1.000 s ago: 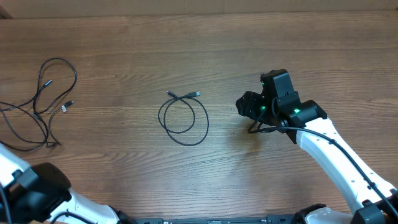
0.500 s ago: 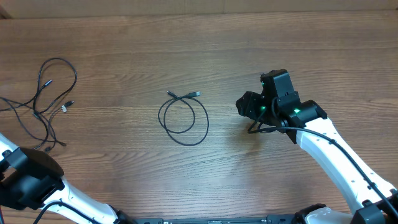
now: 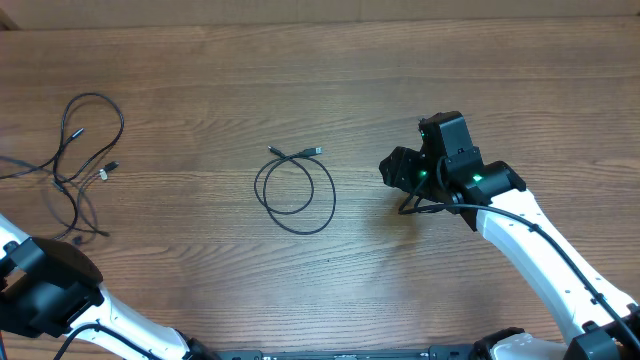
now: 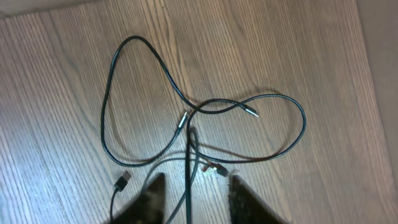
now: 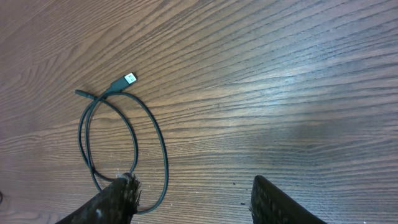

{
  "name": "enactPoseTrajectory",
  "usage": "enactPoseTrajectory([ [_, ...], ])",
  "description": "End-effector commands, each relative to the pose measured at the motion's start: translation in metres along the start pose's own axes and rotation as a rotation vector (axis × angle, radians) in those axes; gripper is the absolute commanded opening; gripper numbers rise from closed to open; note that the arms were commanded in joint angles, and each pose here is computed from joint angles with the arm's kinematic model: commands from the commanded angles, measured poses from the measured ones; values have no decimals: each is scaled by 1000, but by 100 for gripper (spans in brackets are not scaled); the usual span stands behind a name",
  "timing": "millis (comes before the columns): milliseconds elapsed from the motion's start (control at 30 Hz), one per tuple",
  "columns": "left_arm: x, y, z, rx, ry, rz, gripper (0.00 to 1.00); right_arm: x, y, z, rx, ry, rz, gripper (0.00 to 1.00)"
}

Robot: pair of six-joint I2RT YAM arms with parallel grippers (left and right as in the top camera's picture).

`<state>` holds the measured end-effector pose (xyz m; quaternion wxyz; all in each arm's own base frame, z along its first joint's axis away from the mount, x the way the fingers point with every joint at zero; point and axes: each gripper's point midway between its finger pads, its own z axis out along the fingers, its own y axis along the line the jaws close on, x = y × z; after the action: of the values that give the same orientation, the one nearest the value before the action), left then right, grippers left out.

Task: Untangle cables
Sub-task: 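Move the left gripper back toward the coiled cable at center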

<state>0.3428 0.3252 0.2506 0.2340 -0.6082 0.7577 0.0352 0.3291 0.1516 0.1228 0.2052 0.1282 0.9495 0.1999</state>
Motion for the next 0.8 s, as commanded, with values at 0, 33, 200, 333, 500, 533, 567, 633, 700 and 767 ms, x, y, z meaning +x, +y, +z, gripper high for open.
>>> enactPoseTrajectory([
  [0,5,-3,4,5,20,7,58,-3,3,-4,-13,-11,-6,57],
  [33,6,-3,4,4,22,7,60,-3,3,-4,-13,-11,-6,57],
  [200,11,-3,4,8,46,7,64,-3,3,-4,-13,-11,-6,57],
  [333,19,-10,3,46,89,9,64,-3,3,-4,-13,-11,-6,57],
  [500,40,-37,0,132,145,70,65,-3,3,-4,-13,-11,-6,57],
  [533,45,-45,-1,147,152,98,65,-3,3,-4,-12,-11,-6,57],
  [567,53,-55,-2,168,163,137,65,-3,3,-4,-12,-10,-6,57],
  [633,71,-78,-7,229,183,241,65,-3,3,-4,-11,-9,-5,64],
  [700,93,-103,-13,306,211,370,65,-2,2,-4,-8,-6,-5,70],
  [767,123,-130,-24,405,244,539,66,1,0,-4,-1,4,-3,77],
])
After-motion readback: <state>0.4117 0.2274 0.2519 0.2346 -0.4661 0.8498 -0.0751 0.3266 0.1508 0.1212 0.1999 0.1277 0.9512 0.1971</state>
